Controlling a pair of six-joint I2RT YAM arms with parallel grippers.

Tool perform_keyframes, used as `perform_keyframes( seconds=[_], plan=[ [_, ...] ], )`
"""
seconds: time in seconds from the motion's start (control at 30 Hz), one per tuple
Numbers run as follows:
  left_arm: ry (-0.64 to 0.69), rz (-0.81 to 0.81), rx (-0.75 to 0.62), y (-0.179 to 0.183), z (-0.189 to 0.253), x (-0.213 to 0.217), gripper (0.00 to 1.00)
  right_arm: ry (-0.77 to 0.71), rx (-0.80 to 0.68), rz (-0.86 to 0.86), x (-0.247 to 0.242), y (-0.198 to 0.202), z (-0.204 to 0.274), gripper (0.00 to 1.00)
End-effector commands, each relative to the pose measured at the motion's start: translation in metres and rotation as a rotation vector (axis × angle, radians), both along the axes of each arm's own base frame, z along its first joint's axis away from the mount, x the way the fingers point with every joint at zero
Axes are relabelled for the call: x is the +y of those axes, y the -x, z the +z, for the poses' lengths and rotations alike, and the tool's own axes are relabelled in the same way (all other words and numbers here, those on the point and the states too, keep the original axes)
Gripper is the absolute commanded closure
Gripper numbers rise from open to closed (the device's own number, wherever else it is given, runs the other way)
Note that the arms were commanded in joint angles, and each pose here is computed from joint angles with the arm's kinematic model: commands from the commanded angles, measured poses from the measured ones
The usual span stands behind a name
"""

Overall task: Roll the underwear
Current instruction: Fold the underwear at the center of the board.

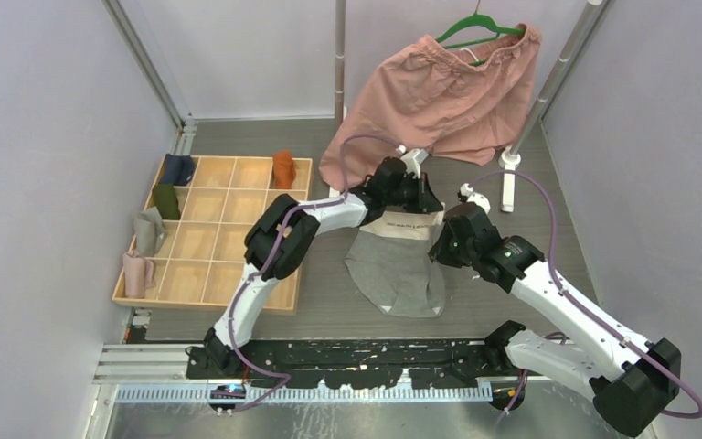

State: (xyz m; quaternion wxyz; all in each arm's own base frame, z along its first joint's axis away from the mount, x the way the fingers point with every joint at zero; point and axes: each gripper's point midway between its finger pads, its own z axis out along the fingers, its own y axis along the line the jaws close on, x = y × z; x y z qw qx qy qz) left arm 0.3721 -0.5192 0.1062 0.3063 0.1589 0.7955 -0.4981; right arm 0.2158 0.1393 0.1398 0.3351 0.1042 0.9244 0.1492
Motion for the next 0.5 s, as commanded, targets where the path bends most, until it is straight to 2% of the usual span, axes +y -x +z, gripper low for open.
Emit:
perform_keyframes(
  seconds=[0.0, 0.23, 0.47],
  plan=[
    [0.117, 0.077, -0.092, -0.036, 0.055, 0.033, 0.99, -0.152, -0.051, 0.107, 0.041, -0.015, 0.035, 0.99],
    [0.145, 0.102, -0.078, -0.047, 0.055, 0.073, 0.99, -0.281, 0.003, 0.197, 0.087, -0.029, 0.034, 0.99],
    [0.147, 0.103, -0.075, -0.047, 0.056, 0.095, 0.99, -0.309, 0.026, 0.240, 0.118, -0.040, 0.026, 0.99]
  ],
)
